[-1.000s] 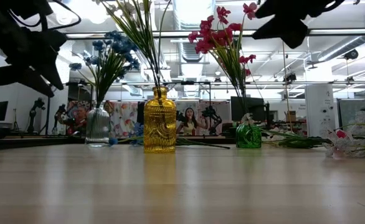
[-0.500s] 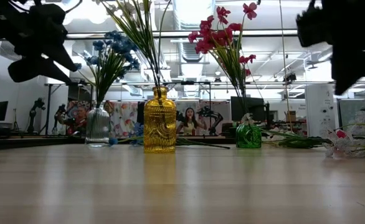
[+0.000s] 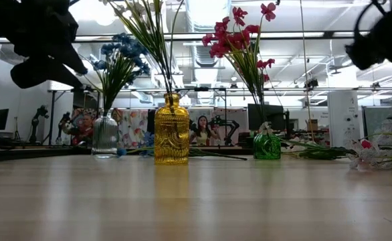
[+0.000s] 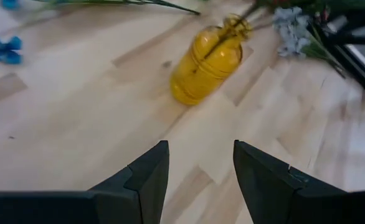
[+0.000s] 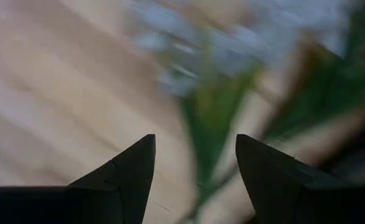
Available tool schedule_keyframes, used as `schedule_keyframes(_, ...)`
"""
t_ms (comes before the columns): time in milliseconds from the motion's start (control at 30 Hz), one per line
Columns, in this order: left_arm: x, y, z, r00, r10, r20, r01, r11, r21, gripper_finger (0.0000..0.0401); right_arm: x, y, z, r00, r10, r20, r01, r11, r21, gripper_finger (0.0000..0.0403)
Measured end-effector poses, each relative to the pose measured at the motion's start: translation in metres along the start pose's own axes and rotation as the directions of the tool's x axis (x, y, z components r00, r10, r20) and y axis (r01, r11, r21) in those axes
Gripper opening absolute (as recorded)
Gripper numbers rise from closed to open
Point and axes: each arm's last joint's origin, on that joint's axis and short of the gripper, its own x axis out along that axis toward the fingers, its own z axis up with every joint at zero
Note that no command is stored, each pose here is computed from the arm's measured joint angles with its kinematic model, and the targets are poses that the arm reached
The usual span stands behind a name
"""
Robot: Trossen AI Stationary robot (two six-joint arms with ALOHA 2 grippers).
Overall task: Sort flowers into vase by color
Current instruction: Put the bottom white flowers into the yellow vase
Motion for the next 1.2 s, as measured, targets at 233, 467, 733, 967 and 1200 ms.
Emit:
schedule_keyframes(233,0.012,-0.012,-0.01,1.0,0.001,-0.02,0.0,0.999,0.032,0.0166,0.019,0.004,-0.007,0.985,-0.158,-0.062,0.158,0.987,-0.016,0.0215)
schedule_keyframes(467,0.022,-0.017,-0.015,0.999,0.018,-0.035,-0.016,0.999,0.052,0.0166,0.048,0.019,-0.004,0.963,-0.235,-0.13,0.222,0.969,-0.111,0.0223)
schedule_keyframes(733,0.026,-0.018,-0.016,0.999,0.04,-0.024,-0.038,0.997,0.061,0.0166,0.057,0.022,-0.003,0.955,-0.261,-0.141,0.239,0.958,-0.156,0.0296)
schedule_keyframes(967,0.028,-0.018,-0.016,0.997,0.074,0.022,-0.076,0.995,0.067,0.0166,0.06,0.027,-0.001,0.971,-0.223,-0.085,0.205,0.961,-0.183,0.0318)
schedule_keyframes(1200,0.031,-0.018,-0.018,0.996,0.086,0.019,-0.087,0.993,0.074,0.0166,0.073,0.033,0.005,0.972,-0.225,-0.065,0.208,0.956,-0.205,0.0278)
